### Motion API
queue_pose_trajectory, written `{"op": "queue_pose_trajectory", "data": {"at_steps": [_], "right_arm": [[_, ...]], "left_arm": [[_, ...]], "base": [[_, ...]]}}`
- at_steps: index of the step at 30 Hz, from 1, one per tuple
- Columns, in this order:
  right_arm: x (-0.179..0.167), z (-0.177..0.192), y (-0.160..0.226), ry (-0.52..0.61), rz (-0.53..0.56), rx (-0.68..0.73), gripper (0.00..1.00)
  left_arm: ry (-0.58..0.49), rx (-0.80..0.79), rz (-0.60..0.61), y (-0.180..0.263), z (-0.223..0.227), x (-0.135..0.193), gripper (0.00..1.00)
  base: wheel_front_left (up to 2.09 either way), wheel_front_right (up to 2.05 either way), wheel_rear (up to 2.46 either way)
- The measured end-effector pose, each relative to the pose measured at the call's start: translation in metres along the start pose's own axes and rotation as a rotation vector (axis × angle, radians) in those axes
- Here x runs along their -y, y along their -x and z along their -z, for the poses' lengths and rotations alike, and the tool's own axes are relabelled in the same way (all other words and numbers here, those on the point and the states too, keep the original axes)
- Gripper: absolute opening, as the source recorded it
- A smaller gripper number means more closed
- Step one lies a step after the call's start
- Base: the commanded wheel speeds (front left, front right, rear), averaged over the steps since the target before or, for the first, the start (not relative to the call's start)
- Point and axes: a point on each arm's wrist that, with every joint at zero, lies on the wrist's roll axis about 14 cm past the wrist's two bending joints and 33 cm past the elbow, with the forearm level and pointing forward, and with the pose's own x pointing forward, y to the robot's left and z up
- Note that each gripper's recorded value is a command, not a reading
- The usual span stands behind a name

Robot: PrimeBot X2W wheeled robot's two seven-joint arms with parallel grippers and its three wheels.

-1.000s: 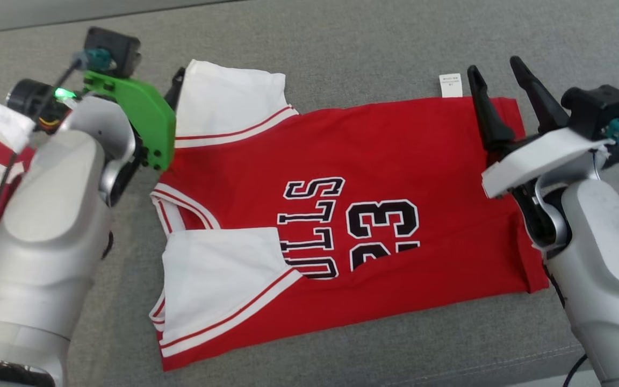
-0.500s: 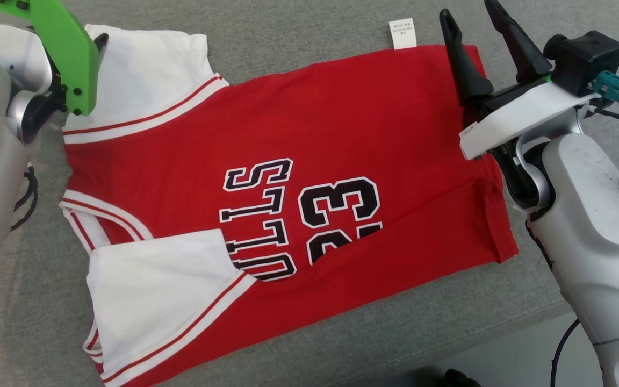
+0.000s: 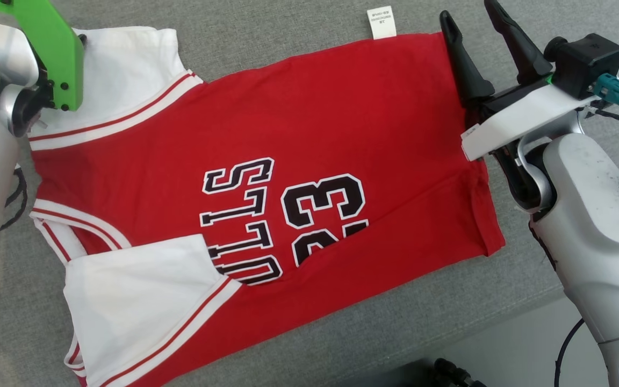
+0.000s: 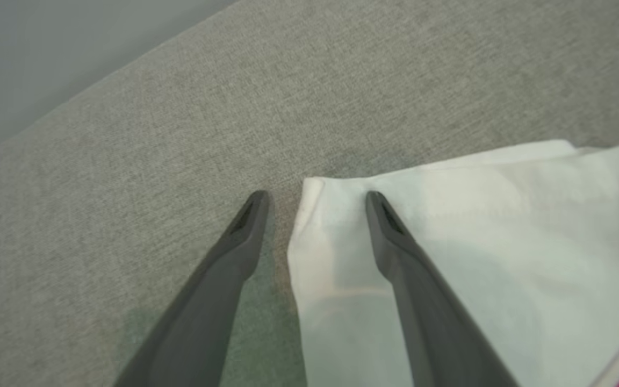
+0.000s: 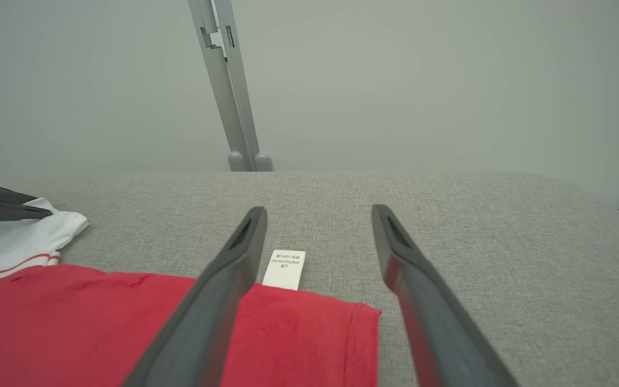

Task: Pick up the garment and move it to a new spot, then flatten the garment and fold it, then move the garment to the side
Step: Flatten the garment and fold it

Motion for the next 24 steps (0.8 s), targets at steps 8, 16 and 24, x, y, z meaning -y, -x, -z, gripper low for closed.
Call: {"op": "queue_pose_trajectory", "data": {"at_steps": [8,16,24], "right_arm": [[0.002,-0.006,0.001,0.002,0.008,0.005,1.00],[0.015,0.005,0.014,0.004,0.043,-0.084,1.00],[0.025,0.022,0.021,-0.026,0.076,-0.207,1.00]], "left_arm": [[-0.006,0.127,0.009,0.022,-0.022,0.008,0.00],[0.068,0.434,0.061,0.072,-0.057,0.033,0.00],[0.093,0.551,0.068,0.123,-0.033,0.046,0.00]], "base": [[0.00,0.00,0.00],[0.00,0.00,0.00],[0.00,0.00,0.00]]}}
